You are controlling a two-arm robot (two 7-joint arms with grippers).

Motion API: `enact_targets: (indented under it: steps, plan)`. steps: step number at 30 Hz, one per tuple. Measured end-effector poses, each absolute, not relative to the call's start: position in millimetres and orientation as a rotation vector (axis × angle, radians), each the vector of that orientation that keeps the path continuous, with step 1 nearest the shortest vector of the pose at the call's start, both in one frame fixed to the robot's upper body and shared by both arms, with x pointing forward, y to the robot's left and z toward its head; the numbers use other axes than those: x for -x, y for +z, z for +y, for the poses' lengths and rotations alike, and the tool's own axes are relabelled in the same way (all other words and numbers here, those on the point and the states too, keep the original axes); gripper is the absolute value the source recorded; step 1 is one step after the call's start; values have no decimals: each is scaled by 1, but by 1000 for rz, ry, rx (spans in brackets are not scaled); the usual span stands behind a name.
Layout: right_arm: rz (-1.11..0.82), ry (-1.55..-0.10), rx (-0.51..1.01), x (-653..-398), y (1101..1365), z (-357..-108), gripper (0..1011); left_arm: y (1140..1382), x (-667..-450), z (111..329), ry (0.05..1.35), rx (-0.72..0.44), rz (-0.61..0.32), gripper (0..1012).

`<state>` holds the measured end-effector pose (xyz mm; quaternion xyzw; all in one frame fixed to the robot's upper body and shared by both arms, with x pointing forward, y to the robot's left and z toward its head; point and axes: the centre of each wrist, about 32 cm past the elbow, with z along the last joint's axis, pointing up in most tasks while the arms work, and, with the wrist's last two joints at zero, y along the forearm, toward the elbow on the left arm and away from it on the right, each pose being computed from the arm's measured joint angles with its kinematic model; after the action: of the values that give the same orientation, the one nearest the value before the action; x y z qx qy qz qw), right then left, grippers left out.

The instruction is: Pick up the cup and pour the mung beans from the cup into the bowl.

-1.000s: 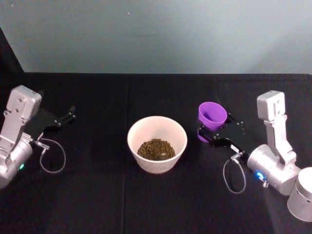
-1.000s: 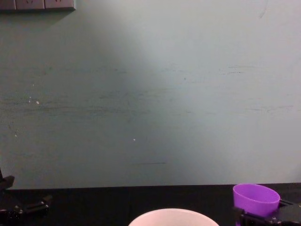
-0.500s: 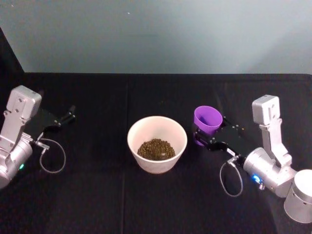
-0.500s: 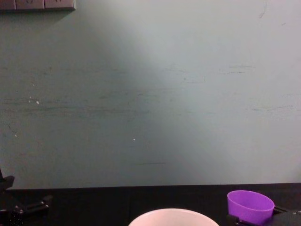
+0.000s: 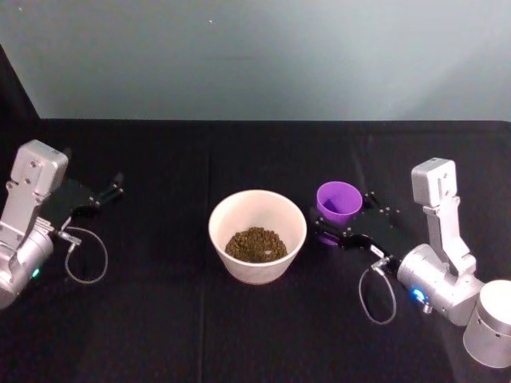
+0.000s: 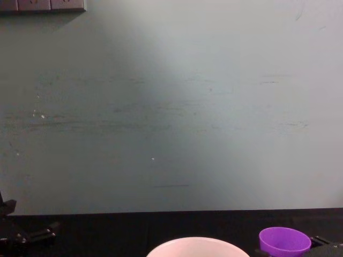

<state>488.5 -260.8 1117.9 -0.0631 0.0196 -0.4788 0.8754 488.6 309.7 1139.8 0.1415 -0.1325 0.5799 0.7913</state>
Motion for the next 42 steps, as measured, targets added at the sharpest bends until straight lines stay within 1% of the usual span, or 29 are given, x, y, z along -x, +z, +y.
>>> enact_targets:
  steps: [2, 7, 12, 14, 15, 18, 21, 26, 31, 34, 38, 42]
  plan:
    - [40, -1001, 133, -488, 1118, -261, 1003, 1140, -489, 310, 1248, -304, -285, 1000]
    - [25, -1007, 126, -488, 1123, -260, 1002, 1140, -489, 310, 1248, -304, -285, 1000]
    - [-6, -1020, 113, -487, 1135, -260, 1002, 1140, -489, 310, 1248, -304, -285, 1000]
    - [-32, -1027, 97, -487, 1146, -262, 1002, 1140, -489, 310, 1248, -304, -285, 1000]
    - [-32, -1027, 97, -487, 1146, -262, 1002, 1140, -489, 310, 1248, -304, -285, 1000]
    - [-55, -1039, 69, -488, 1160, -268, 1002, 1140, -489, 310, 1248, -304, -285, 1000]
    - [-67, -1062, 56, -488, 1166, -273, 1002, 1140, -489, 310, 1248, -304, -285, 1000]
    - [-80, -1148, 55, -489, 1175, -290, 1002, 1140, -489, 310, 1248, -304, -285, 1000]
    - [-75, -1187, 79, -492, 1173, -305, 1002, 1140, -489, 310, 1248, -304, -285, 1000]
    - [-55, -1200, 103, -494, 1165, -313, 1002, 1140, -489, 310, 1248, -304, -285, 1000]
    - [-28, -1209, 128, -493, 1153, -316, 1002, 1140, -489, 310, 1248, -304, -285, 1000]
    - [-2, -1211, 149, -491, 1141, -314, 1002, 1140, -489, 310, 1248, -304, -285, 1000]
